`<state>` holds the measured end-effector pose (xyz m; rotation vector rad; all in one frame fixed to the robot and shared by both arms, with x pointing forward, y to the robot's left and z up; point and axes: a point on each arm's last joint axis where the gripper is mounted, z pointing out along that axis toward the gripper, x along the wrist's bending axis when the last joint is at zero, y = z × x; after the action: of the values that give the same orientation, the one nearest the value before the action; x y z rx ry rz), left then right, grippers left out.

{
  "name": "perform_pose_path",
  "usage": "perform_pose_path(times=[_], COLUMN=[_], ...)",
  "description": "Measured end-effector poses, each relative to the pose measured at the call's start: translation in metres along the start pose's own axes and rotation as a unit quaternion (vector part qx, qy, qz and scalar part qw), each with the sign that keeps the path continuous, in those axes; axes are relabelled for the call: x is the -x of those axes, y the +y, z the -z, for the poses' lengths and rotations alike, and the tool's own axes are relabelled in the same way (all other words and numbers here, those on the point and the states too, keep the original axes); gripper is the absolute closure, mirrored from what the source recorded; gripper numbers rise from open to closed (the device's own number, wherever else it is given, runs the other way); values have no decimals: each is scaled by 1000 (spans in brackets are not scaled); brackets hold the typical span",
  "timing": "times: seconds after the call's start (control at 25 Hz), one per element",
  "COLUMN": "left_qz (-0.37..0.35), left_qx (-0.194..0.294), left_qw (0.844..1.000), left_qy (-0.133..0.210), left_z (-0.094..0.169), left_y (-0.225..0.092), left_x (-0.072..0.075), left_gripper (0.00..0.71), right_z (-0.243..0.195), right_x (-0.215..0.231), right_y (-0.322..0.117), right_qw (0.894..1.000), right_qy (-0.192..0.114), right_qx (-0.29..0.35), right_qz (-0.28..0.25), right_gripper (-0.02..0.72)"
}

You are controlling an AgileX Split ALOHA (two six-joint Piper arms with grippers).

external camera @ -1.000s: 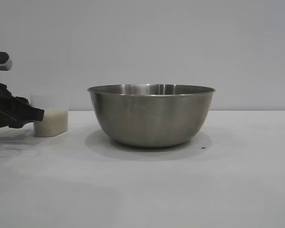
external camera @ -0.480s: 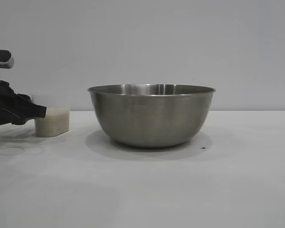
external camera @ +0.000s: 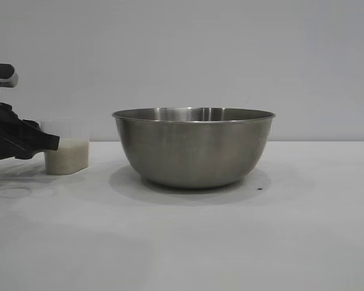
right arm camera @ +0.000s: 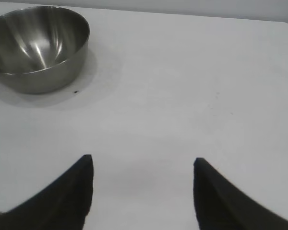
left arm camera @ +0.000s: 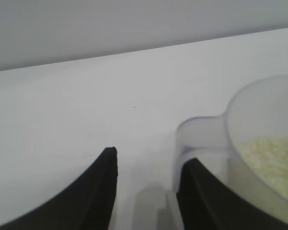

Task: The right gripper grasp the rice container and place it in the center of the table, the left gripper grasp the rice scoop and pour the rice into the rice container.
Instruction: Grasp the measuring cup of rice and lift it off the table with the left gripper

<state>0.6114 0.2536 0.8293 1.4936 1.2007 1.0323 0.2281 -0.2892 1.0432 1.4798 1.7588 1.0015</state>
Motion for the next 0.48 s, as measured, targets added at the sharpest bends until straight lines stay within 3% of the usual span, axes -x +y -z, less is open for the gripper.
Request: perform_pose_path(times=[0.48], left_qz=[0], left_qx=[-2], left_qw=[1000], left_qy=[0], left_z=[1], left_y=[-1], left_x=[0], left_gripper=[469], right_z=[0], right_x=[0], right_y=[0], right_qw=[1000], right_qy=[0], right_qx=[0], right_qz=[0], right_gripper=[260])
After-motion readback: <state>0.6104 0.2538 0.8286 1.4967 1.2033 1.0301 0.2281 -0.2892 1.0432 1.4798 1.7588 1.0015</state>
